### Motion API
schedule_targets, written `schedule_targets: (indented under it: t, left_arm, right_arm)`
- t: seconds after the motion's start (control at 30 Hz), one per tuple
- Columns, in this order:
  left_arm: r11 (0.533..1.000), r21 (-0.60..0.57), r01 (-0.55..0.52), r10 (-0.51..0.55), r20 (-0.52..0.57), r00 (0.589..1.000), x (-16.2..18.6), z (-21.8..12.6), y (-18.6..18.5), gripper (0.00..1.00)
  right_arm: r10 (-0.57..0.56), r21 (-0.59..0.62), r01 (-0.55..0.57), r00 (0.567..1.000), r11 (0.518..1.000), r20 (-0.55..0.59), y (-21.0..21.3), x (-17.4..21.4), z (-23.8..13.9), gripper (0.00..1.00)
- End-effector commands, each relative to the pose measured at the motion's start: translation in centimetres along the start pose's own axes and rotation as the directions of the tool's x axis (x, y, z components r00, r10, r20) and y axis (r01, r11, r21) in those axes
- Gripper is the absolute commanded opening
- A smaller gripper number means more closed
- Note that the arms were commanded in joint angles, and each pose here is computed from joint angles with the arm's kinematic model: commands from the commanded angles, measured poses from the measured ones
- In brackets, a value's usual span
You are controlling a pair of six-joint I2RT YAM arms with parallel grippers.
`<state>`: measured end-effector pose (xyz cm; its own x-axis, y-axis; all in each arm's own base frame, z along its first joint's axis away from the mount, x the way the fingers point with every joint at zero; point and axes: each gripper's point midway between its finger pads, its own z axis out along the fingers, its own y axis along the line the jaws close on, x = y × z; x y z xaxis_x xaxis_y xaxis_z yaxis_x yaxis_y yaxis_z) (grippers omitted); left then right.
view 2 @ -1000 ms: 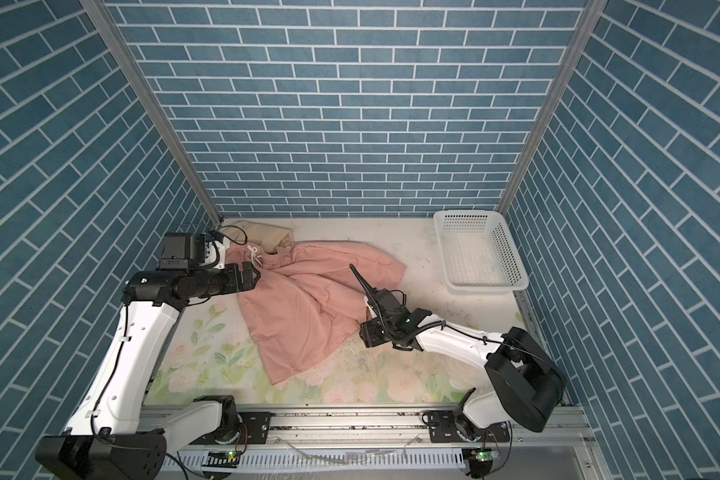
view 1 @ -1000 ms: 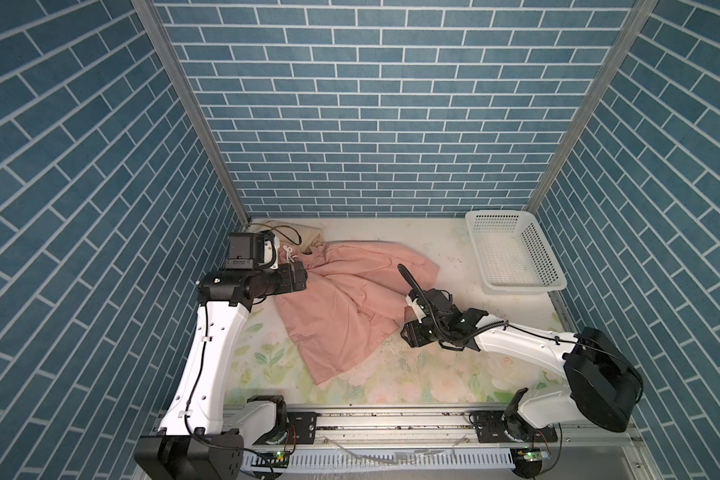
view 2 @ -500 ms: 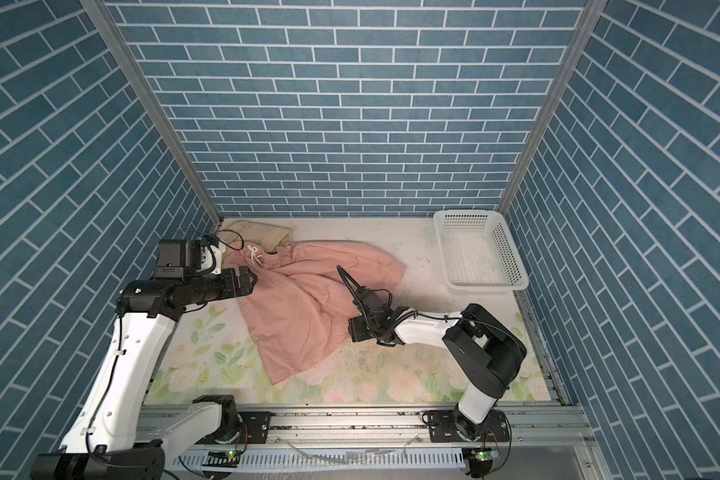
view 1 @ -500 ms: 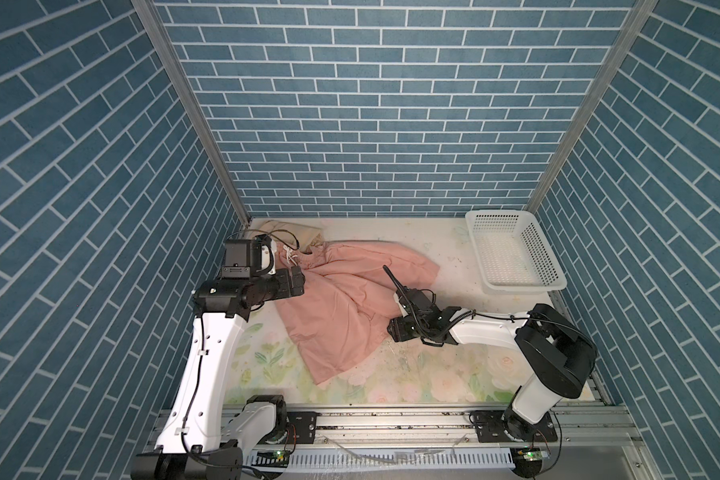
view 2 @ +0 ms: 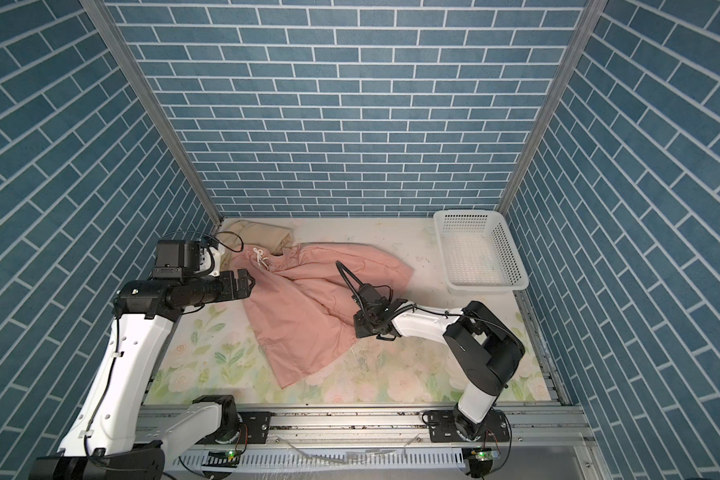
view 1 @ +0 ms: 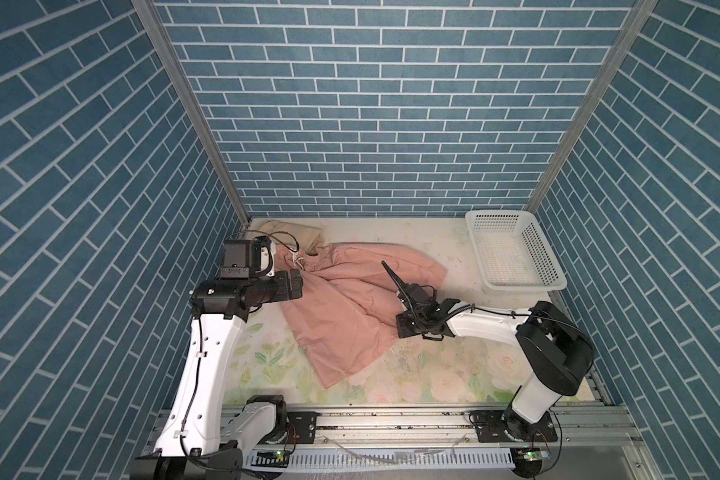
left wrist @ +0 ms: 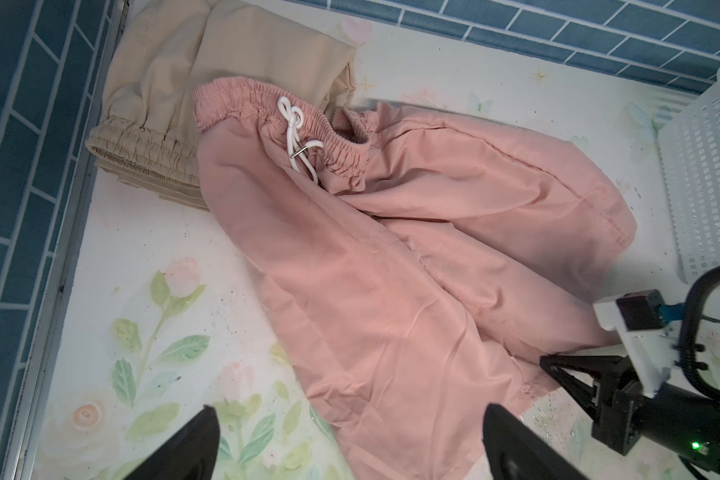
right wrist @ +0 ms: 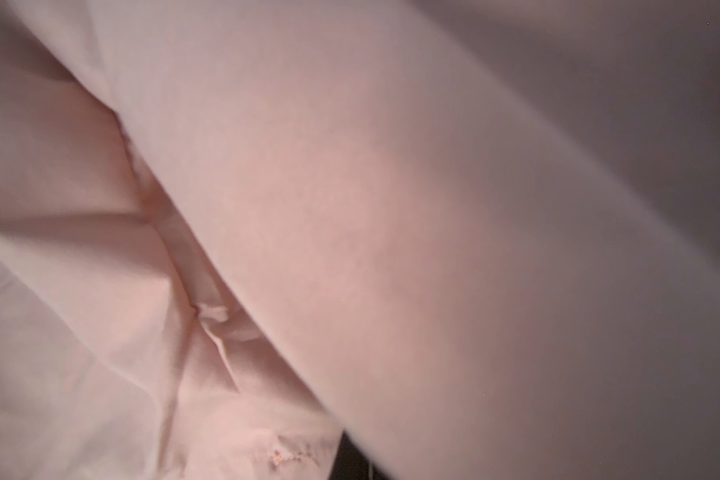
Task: Fold and stack the shorts
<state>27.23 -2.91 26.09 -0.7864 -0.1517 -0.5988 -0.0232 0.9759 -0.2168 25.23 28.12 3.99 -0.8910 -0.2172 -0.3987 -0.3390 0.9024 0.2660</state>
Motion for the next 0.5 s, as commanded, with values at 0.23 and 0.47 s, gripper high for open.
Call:
schedule_targets:
  t: [0.23, 0.47]
  left_arm:
    - [0.998, -0.033, 0.053, -0.056, -0.104, 0.993, 2.1, 5.3, 1.4, 1.0]
    - [0.994, -0.111, 0.008, -0.02, -0.113, 0.993, 0.8, 11.0, 3.5, 1.0]
  right_arm:
    - [0.045, 0.07, -0.037, 0.993, 0.997, -0.113, -9.6, -1.7, -2.7, 0.0]
    - [0.048, 0.063, -0.044, 0.997, 0.997, -0.061, -11.7, -5.6, -1.6, 0.0]
